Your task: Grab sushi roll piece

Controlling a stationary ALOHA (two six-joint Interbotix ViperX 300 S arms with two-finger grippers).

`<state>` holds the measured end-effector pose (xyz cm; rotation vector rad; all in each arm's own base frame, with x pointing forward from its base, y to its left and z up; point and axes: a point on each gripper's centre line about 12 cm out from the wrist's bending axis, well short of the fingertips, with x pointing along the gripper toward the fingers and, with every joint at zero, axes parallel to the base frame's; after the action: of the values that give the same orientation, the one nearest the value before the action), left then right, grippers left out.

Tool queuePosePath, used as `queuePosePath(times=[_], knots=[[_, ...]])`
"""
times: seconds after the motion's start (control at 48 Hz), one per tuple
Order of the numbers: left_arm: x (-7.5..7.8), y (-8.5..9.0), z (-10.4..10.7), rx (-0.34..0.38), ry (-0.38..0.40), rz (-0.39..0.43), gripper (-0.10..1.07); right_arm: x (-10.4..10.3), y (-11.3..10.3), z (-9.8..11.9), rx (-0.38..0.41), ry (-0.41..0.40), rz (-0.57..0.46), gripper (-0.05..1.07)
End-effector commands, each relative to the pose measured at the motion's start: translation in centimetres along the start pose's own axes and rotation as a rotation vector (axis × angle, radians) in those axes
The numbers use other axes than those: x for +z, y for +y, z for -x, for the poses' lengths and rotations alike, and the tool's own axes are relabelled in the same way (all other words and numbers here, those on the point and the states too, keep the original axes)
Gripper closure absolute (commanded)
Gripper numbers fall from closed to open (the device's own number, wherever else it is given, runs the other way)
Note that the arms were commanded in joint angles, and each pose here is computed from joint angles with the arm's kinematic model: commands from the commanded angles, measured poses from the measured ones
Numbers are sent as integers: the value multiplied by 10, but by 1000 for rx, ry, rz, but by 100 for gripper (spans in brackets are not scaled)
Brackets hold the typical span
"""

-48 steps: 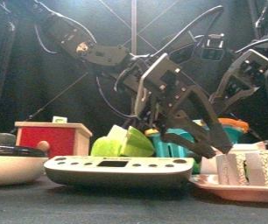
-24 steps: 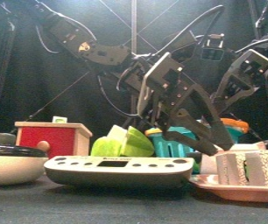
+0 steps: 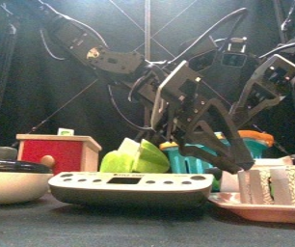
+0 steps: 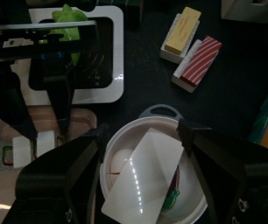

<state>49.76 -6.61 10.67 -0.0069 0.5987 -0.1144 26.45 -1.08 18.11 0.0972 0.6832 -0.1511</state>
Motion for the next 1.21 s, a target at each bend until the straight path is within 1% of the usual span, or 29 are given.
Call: queuePosePath(times=[0.0, 0.521, 0.708, 0.833, 1.083, 1.188], knots=[[18, 0, 3, -1, -46, -7, 19, 9, 1, 4, 9, -34, -4, 7], [14, 1, 0, 1, -35, -6, 19, 10, 1, 5, 9, -35, -4, 7], [14, 1, -3, 0, -35, -11, 19, 10, 1, 4, 8, -36, -5, 7], [17, 1, -4, -1, -41, -20, 20, 10, 1, 5, 9, -37, -4, 7], [11, 1, -6, 0, -17, -20, 21, 9, 1, 4, 9, -34, -4, 7], [13, 1, -6, -1, -20, -27, 21, 9, 1, 4, 6, -32, -4, 7]])
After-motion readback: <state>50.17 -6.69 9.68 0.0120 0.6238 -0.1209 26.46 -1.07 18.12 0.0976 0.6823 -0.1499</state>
